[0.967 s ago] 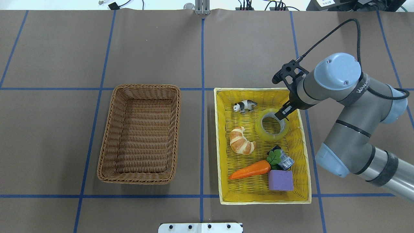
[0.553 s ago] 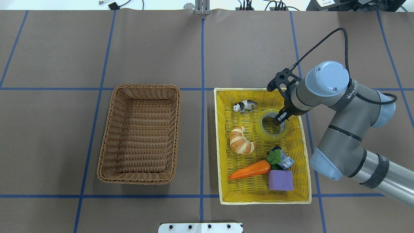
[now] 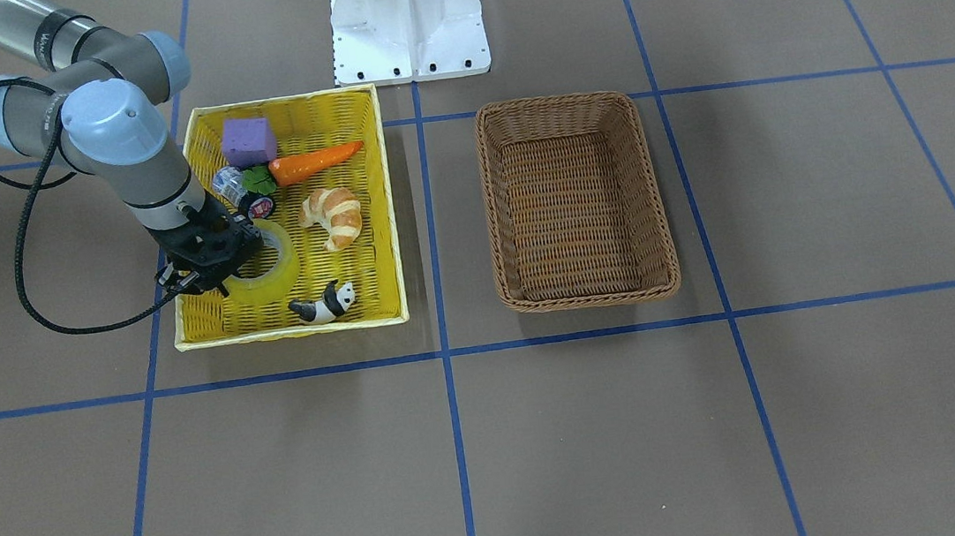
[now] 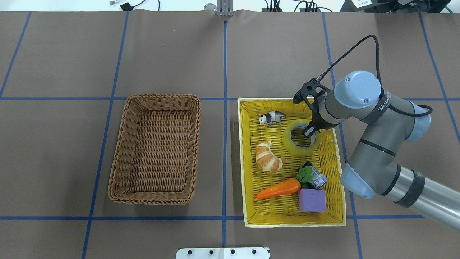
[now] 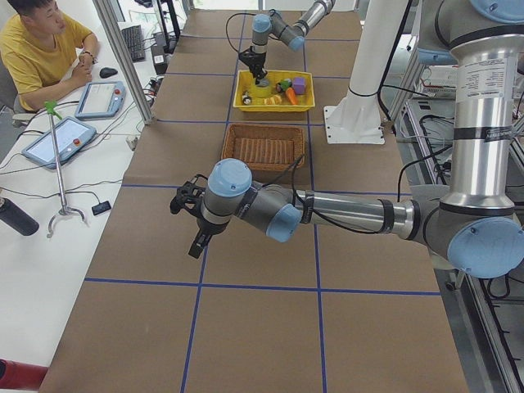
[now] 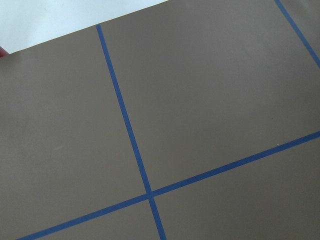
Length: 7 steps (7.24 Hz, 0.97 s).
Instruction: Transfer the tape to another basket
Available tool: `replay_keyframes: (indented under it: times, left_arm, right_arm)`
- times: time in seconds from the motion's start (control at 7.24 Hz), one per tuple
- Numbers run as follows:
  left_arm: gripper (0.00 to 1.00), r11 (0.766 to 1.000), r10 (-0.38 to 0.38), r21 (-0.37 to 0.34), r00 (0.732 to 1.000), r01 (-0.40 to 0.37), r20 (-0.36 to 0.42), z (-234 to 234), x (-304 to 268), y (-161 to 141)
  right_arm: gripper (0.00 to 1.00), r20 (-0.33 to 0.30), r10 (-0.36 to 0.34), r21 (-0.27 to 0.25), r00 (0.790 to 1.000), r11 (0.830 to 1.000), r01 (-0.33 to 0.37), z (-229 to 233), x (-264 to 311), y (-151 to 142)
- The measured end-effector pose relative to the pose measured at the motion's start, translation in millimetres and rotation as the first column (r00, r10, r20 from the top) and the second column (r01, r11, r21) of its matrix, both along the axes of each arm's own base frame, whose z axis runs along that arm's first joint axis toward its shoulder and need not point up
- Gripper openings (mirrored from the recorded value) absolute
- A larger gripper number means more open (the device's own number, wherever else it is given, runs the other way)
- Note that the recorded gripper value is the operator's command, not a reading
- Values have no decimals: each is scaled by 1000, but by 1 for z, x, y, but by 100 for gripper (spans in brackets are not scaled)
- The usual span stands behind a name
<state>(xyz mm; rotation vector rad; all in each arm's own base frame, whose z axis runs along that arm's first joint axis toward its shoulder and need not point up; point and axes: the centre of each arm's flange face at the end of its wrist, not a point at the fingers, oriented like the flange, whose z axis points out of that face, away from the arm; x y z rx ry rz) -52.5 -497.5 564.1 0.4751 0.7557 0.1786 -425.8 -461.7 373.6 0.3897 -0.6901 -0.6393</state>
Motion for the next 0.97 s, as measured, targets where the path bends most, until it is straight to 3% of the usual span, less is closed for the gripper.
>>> replay_keyframes:
  times: [0.41, 0.69, 0.83, 0.97]
  left_arm:
    - [99, 1000, -2, 9, 1000, 2, -4, -6, 0, -3]
    - [99, 995, 19, 94, 1000, -17, -18, -35, 19, -13]
    - [99, 992, 26, 126, 998, -19, -52, -50, 43, -17]
    - [99, 991, 18, 135, 992, 0, -126, -71, 79, -21]
  right_arm:
    - [0, 83, 57, 27, 995, 998, -60, -37, 61, -29]
    - [0, 157, 137, 0, 978, 990, -139, -65, 106, -55]
    - [0, 195, 201, -39, 960, 980, -198, -83, 112, -62]
    - [0, 257, 275, -87, 927, 961, -261, -105, 112, -65]
